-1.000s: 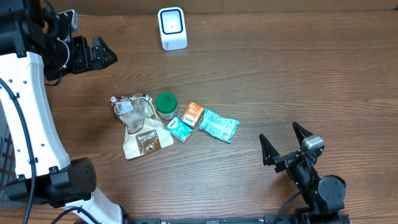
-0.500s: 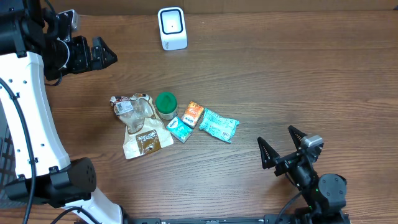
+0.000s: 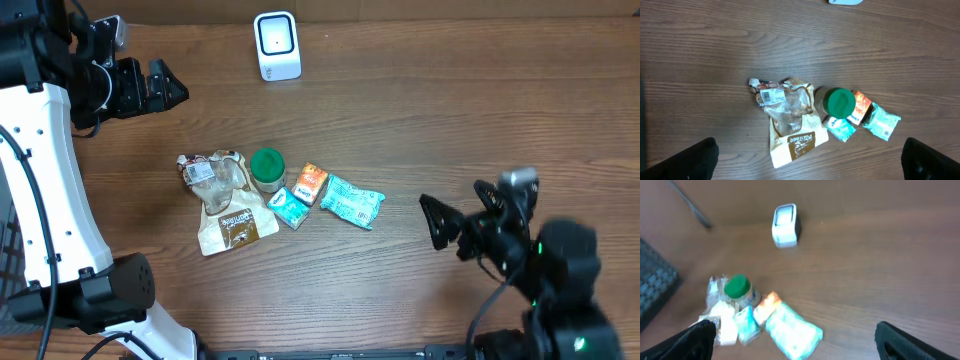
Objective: Scan the item barcode
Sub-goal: 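Reach the right gripper to the mint-green wipes packet and grasp it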
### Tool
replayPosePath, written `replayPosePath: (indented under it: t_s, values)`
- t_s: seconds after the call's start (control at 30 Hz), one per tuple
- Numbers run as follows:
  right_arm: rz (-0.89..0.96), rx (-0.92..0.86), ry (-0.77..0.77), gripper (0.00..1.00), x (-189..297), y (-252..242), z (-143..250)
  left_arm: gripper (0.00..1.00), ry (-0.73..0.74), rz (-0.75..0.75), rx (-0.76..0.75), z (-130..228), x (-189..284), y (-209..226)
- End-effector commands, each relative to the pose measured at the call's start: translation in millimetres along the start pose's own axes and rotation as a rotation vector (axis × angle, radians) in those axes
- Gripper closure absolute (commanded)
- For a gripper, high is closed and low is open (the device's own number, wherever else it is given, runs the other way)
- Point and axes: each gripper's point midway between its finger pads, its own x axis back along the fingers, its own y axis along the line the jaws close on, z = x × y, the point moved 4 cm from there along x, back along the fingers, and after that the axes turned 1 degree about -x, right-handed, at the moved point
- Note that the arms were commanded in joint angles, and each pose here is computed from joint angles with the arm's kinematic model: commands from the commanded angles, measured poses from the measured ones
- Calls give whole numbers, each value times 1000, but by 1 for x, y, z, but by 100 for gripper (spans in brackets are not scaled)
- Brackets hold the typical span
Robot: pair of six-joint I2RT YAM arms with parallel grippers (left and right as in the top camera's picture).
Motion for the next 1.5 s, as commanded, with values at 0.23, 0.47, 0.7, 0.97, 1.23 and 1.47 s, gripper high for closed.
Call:
replayPosePath:
  t_s: [0.23, 0.47, 0.7, 0.97, 1.23, 1.47]
  values:
    - [37, -103, 421, 0, -47, -1, -47, 1, -22, 9, -32, -1, 6, -6]
    - [-226, -222, 567, 7, -112, 12, -34, 0, -22, 9, -32, -1, 6, -6]
    - [-195, -219, 795, 28, -155, 20, 24, 0, -22, 9, -32, -1, 6, -5]
    - [-174, -61, 944, 28, -176, 57, 76, 1, -22, 9, -32, -1, 6, -6]
    - [-149, 67, 1017, 32, -192, 80, 116, 0, -22, 9, -32, -1, 6, -6]
    - [-129, 22, 1026, 33, -211, 83, 133, 1, -22, 9, -32, -1, 6, -6]
